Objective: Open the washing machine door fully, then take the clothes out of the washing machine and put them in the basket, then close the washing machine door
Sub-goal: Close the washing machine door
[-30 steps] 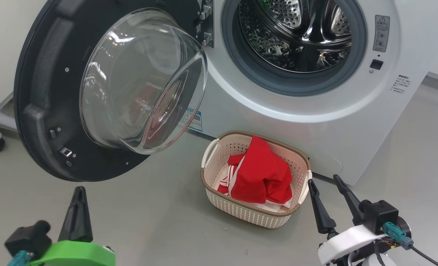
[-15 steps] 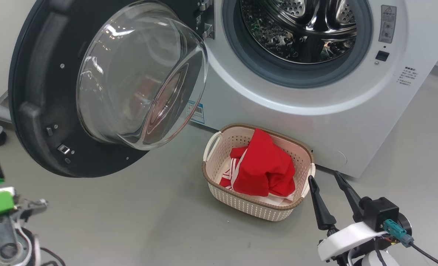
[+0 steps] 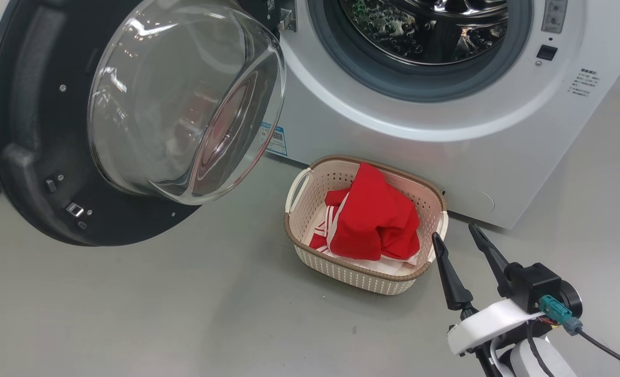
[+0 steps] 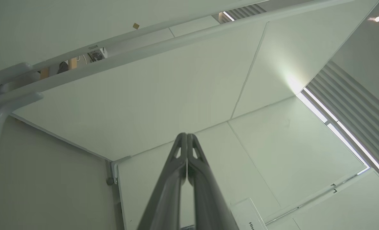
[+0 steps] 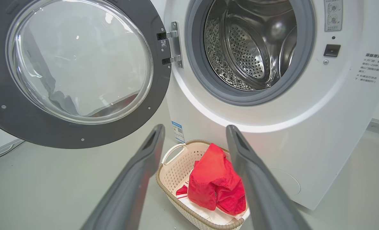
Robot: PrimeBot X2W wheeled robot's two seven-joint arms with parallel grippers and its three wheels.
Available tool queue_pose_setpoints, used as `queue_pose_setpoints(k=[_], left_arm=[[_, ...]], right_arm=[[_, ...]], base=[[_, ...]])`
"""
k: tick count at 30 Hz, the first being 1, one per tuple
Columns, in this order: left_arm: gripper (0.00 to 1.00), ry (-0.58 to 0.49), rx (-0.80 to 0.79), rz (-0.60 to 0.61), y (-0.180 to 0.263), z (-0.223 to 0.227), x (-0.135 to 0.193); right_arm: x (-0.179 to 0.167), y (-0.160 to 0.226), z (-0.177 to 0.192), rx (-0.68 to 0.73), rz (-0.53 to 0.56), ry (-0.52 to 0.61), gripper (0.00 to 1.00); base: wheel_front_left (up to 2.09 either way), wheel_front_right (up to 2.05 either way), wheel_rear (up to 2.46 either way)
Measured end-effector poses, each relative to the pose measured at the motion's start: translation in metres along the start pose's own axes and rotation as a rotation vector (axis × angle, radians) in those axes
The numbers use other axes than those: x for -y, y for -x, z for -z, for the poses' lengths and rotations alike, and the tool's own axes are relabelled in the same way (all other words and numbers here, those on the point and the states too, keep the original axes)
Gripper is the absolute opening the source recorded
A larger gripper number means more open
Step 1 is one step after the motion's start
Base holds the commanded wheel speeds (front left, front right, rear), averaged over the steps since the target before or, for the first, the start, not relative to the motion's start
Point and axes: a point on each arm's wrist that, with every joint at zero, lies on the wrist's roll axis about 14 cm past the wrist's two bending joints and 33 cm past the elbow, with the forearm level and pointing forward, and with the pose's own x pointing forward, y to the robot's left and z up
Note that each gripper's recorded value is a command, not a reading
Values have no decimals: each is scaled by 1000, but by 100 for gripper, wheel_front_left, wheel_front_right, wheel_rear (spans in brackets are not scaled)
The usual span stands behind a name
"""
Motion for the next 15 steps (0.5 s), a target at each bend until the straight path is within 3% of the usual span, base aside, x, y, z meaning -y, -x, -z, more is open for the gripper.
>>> queue_pose_setpoints(k=[9, 15], left_arm=[[0, -24, -130, -170, -14, 20, -44], [0, -61, -321, -250, -9, 60, -68]], right_arm=[[11, 2, 2, -5, 26, -2, 100], [19, 3, 2, -5, 45, 0, 100]], base=[[0, 0, 0], [0, 0, 0]])
